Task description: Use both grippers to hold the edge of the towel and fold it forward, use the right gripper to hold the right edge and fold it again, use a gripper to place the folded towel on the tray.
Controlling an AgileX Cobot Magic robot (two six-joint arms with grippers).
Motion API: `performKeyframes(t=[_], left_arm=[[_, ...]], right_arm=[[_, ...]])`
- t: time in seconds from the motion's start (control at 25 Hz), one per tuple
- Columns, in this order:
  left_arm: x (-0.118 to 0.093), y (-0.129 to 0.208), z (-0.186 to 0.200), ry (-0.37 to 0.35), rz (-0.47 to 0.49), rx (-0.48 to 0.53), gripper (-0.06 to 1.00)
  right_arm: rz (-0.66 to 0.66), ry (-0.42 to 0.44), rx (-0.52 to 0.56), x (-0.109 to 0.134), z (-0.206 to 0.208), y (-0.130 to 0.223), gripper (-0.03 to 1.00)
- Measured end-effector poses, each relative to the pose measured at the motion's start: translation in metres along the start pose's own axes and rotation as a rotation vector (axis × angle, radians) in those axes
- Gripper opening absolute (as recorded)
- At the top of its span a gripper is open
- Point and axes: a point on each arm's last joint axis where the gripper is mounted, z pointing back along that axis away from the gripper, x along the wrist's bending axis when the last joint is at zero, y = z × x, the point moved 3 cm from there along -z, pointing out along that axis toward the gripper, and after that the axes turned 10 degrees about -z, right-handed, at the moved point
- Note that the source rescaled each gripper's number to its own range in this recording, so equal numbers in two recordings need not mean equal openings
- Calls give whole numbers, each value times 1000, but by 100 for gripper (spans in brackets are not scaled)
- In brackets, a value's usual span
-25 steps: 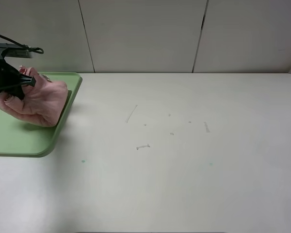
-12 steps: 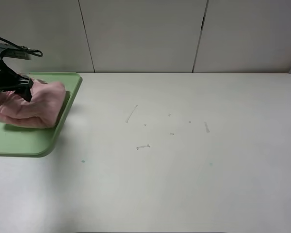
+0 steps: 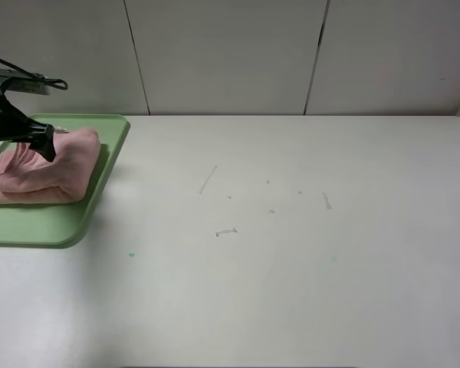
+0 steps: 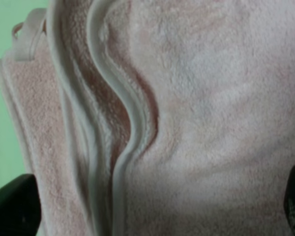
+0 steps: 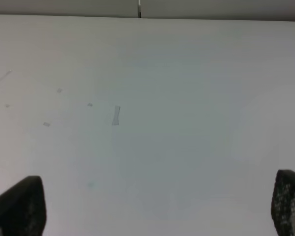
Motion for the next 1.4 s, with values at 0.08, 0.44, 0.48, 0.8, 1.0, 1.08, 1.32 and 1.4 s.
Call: performKeyframes(t=[0.08, 0.44, 0.48, 0.8, 1.0, 1.08, 1.32, 1.4], left_arm=[[-1, 2, 0, 7, 4, 13, 100], [-3, 7, 25, 34, 37, 36, 100], [-2, 7, 29, 32, 38, 34, 100], [-7, 14, 78, 26, 39, 25, 100], [-23, 34, 95, 42, 27, 50, 100], [-29, 50, 99, 47, 27, 65, 100], [-43, 92, 121, 31, 28, 18, 100], [-47, 105, 129, 24, 30, -1, 100]], right_arm=[[0, 0, 0, 0, 0, 0, 100], [0, 0, 0, 0, 0, 0, 100], [0, 0, 0, 0, 0, 0, 100], [0, 0, 0, 0, 0, 0, 100], [0, 0, 0, 0, 0, 0, 100], [0, 0, 0, 0, 0, 0, 100], [0, 0, 0, 0, 0, 0, 100], [0, 0, 0, 0, 0, 0, 100]])
